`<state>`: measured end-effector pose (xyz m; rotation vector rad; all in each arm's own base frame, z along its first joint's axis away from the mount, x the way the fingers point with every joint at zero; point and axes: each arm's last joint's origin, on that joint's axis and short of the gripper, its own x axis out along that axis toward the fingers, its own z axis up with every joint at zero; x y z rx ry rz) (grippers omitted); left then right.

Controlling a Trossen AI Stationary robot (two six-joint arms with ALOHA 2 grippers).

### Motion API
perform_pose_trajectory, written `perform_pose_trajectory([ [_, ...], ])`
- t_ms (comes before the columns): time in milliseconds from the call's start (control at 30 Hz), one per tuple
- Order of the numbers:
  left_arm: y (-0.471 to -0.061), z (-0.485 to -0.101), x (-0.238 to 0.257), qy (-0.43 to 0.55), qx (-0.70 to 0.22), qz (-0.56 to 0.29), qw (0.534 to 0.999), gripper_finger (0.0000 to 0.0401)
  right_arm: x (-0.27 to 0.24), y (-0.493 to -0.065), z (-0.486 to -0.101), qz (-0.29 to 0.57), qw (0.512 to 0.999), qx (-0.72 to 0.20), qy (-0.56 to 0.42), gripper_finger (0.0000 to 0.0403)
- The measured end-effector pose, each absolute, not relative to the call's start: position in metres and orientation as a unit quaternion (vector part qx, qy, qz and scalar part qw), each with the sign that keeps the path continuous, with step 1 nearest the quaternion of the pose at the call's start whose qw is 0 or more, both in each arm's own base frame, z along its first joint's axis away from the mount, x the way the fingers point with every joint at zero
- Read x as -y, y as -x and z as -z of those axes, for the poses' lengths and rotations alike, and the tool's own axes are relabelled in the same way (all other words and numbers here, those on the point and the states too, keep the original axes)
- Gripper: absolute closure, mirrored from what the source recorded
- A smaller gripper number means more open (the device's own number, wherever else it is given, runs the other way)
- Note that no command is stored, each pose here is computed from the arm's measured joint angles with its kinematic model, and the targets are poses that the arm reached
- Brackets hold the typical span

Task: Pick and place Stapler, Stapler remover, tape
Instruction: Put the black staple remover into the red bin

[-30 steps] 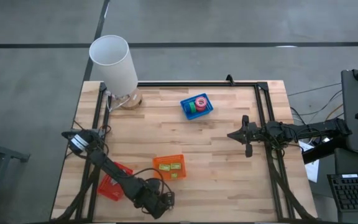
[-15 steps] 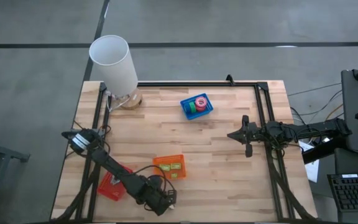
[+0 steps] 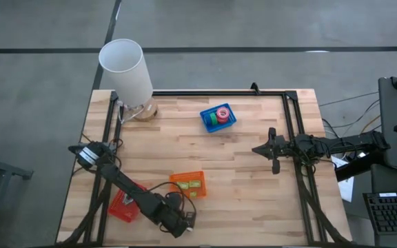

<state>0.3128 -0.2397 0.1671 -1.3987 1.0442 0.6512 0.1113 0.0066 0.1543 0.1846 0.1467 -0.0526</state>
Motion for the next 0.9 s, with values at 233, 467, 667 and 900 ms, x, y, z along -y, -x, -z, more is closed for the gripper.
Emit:
perform_pose_trajectory([
  [233,-0.314,-0.168,0.236,0.575,-0.466,-0.264,0.619,0.0377,-0.007,-0.111,-0.154,0.026,0.993,-0.073,-0.092,0.0394],
  [467,-0.312,-0.169,0.232,0.555,-0.475,-0.266,0.629,0.0391,-0.007,-0.111,-0.154,0.026,0.993,-0.073,-0.092,0.0394],
  [667,-0.306,-0.181,0.226,0.525,-0.488,-0.261,0.647,0.0389,-0.007,-0.111,-0.154,0.026,0.993,-0.074,-0.092,0.0394],
  [900,-0.305,-0.188,0.220,0.505,-0.494,-0.251,0.662,0.0397,-0.007,-0.111,-0.154,0.026,0.993,-0.074,-0.092,0.0394],
])
